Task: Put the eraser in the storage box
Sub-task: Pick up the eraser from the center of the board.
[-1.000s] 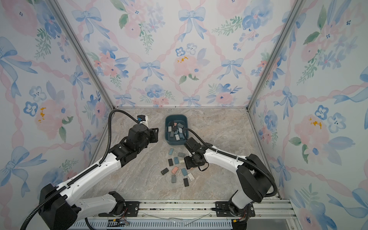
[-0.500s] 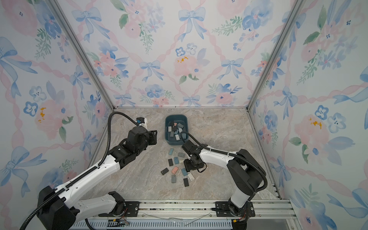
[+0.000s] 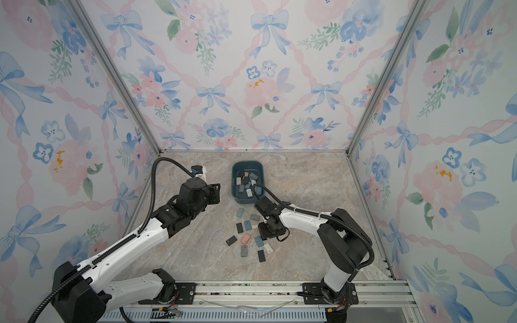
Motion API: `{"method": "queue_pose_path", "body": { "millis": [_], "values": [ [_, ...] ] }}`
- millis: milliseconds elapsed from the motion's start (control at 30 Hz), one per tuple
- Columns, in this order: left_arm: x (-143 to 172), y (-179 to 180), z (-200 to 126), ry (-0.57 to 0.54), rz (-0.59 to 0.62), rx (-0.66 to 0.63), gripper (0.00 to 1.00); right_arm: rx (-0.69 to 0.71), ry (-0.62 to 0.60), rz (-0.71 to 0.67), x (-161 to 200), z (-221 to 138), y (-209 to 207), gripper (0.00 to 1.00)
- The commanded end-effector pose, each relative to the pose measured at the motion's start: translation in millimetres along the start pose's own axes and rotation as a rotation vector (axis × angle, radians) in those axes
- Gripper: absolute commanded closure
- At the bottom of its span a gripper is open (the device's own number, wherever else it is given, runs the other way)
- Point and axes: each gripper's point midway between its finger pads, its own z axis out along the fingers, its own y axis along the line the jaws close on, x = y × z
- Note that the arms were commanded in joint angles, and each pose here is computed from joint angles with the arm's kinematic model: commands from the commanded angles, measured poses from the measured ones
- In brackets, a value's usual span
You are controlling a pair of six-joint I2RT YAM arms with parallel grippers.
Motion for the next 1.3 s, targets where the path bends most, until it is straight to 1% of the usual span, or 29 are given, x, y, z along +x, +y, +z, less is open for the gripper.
{"method": "queue_pose_path", "body": {
  "millis": [0, 133, 367, 500, 700, 833, 1167, 1267],
  "values": [
    [3, 5, -3, -0.004, 0.008, -0.016, 0.62, 0.072, 0.034, -0.012, 7, 11, -10, 0.42],
    [3, 6, -3, -0.005, 0.009, -0.021, 0.62, 0.106, 0.028, -0.032, 4, 10, -12, 0.43],
    [4, 8, -4, -0.006, 0.006, -0.029, 0.62, 0.124, 0.033, -0.044, 3, 12, -12, 0.46],
    [6, 9, -2, -0.001, 0.009, -0.034, 0.61, 0.13, 0.035, -0.044, 3, 12, -13, 0.55],
    [8, 8, 0, 0.009, 0.009, -0.033, 0.62, 0.127, 0.037, -0.044, 3, 12, -12, 0.64],
    [10, 10, 2, 0.012, 0.012, -0.041, 0.62, 0.126, 0.038, -0.039, 5, 11, -12, 0.73],
    [10, 11, 2, 0.013, 0.011, -0.047, 0.61, 0.152, 0.012, -0.038, -1, -2, -19, 0.74],
    [11, 12, 2, 0.014, 0.01, -0.048, 0.61, 0.138, -0.026, -0.031, -9, -15, -20, 0.75]
  ]
}}
